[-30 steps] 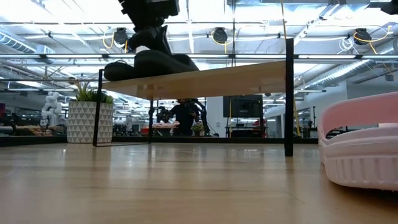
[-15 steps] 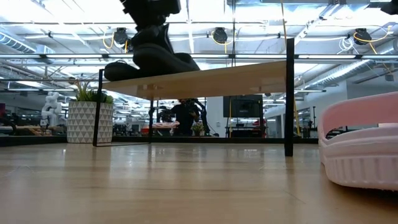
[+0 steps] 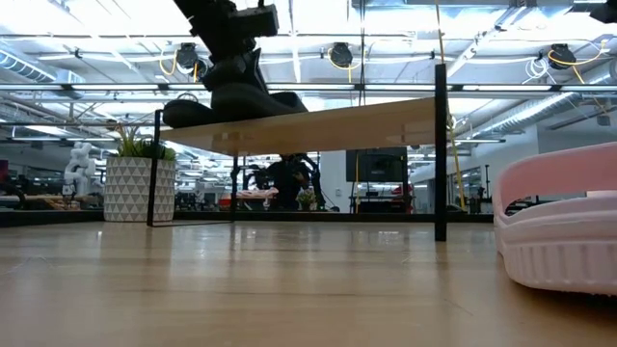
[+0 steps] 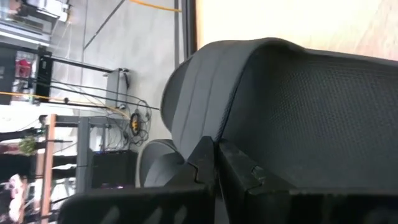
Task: Pick and place slides into the shelf
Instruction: Put the black slide on the shelf, then put the left pink slide on the shelf
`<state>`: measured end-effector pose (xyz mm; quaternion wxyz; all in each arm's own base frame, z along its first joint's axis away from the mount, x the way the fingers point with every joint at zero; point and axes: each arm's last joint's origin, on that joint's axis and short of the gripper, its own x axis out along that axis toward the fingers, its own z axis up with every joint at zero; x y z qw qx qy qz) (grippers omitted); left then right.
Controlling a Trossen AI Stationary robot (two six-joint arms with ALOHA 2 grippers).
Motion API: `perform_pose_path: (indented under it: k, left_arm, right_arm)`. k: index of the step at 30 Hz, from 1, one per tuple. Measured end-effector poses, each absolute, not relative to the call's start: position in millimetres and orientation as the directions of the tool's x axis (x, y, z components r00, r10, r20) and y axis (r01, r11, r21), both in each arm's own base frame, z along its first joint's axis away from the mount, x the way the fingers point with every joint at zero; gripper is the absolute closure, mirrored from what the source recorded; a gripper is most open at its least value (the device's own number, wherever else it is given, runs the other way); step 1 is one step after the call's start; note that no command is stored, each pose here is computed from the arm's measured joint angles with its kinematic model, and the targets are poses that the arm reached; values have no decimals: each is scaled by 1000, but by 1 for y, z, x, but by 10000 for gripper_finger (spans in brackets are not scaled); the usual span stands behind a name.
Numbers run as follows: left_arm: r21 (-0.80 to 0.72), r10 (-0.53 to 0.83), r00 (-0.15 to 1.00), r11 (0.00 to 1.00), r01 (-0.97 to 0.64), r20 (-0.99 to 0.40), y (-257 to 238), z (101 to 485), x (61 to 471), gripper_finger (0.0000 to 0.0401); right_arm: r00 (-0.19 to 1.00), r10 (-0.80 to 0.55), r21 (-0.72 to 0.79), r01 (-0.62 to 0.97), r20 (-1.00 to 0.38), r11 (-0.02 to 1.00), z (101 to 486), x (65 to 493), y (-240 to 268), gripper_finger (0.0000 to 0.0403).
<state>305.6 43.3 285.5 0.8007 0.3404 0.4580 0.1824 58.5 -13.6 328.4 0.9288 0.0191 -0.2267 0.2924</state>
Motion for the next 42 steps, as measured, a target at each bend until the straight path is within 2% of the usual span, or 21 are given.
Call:
perform_pose_path:
  k: [14,33,42]
  left_arm:
    - [721,617,508,693,11,-601,44,285,306,395]
    - [735,639,497,679,-5,-587,41,284,306,305]
    - [783,696,470,622,-17,-543,35,286,306,259]
  right_arm:
    - [727,534,-104,-547,431,830,328,59,-14,216]
    - [728,535,-105,-548,430,830,328,59,-14,216]
    - [728,535,-104,-548,430,830,328,59,-14,216]
